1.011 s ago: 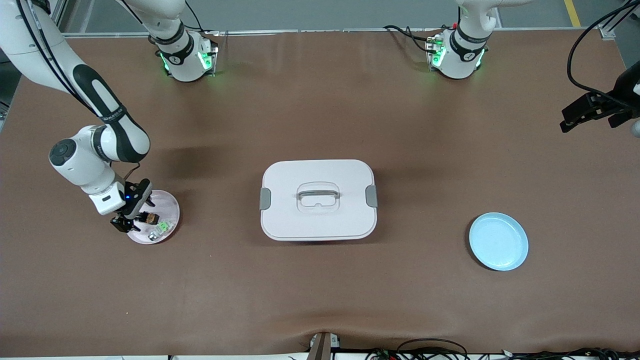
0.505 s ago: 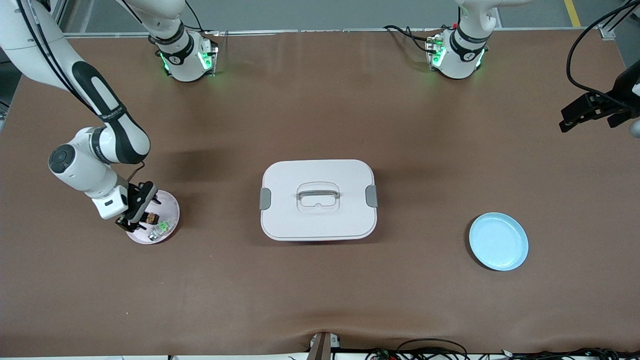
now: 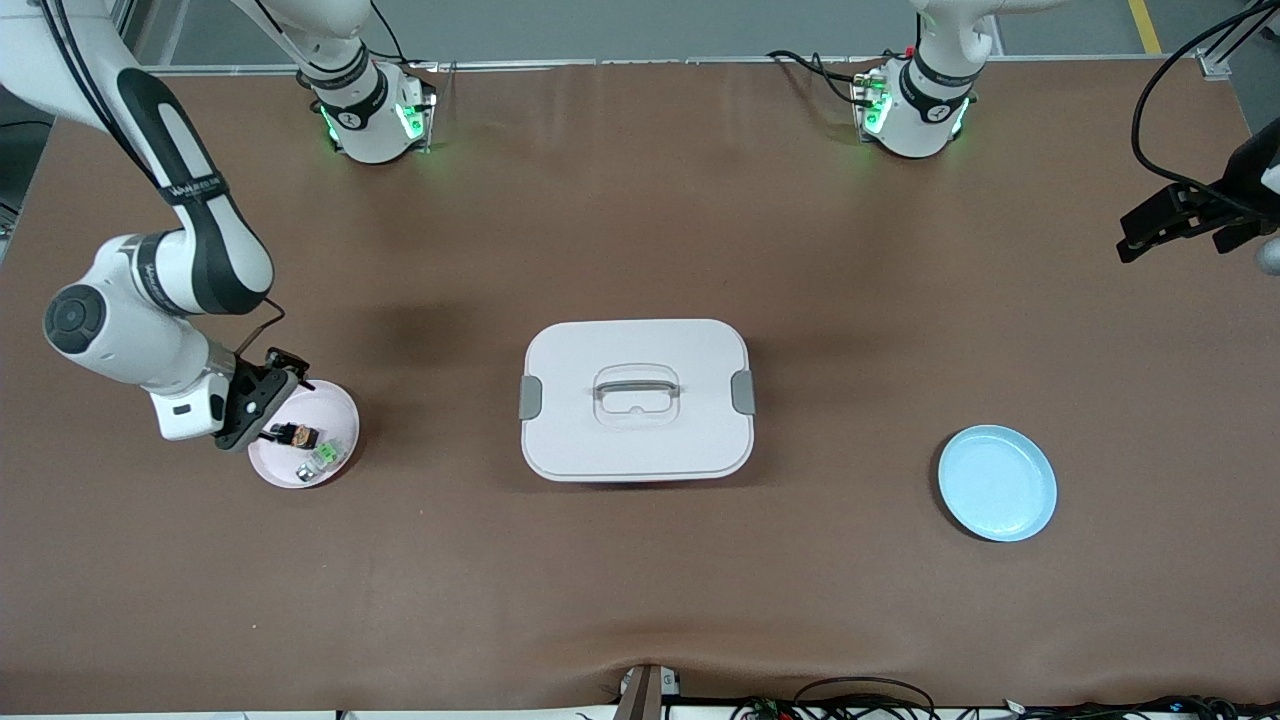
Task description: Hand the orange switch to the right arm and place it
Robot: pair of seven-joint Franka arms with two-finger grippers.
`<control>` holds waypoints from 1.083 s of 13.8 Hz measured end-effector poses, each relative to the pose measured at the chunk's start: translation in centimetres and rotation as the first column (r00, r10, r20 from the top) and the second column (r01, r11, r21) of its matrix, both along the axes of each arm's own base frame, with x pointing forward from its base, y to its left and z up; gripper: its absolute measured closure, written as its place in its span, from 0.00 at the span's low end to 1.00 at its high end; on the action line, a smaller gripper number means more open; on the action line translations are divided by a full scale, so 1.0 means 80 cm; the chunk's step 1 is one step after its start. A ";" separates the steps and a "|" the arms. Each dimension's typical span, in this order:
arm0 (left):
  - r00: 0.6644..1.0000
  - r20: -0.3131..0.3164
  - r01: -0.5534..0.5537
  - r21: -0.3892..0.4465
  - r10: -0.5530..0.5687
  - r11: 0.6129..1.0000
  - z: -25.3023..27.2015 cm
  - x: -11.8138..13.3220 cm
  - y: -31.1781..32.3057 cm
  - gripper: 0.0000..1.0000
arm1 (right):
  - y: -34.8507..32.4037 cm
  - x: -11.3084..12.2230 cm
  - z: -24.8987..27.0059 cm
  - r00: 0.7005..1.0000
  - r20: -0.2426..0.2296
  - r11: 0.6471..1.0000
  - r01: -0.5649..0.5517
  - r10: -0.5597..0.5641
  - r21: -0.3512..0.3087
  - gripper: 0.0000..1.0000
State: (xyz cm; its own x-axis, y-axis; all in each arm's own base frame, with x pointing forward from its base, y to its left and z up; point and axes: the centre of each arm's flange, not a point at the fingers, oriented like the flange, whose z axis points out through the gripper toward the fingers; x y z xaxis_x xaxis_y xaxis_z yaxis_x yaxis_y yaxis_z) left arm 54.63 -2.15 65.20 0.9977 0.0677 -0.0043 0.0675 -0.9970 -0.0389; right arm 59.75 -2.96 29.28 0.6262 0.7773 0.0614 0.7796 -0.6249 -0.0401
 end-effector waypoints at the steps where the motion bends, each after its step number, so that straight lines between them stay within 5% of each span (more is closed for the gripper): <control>1: 1.000 0.000 0.006 0.000 -0.006 1.000 0.000 0.000 -0.004 0.00 | 0.000 -0.001 0.015 0.998 -0.008 0.998 0.067 -0.067 -0.010 0.00; 5: 1.000 0.001 0.030 0.000 -0.030 1.000 0.001 -0.002 -0.023 0.00 | 0.024 0.004 0.105 0.937 -0.078 0.939 0.336 -0.342 -0.079 0.00; 8: 1.000 0.001 0.029 0.000 -0.029 1.000 0.001 -0.002 -0.031 0.00 | 0.041 0.015 0.157 0.850 -0.069 0.852 0.514 -0.522 -0.103 0.00; 12: 1.000 0.001 0.002 0.001 -0.002 1.000 0.000 -0.005 -0.050 0.00 | 0.025 0.030 0.206 0.792 -0.039 0.792 0.604 -0.609 -0.091 0.00; 15: 1.000 0.001 -0.002 0.001 0.002 1.000 0.000 -0.005 -0.054 0.00 | 0.010 0.036 0.248 0.702 -0.036 0.702 0.706 -0.711 -0.096 0.00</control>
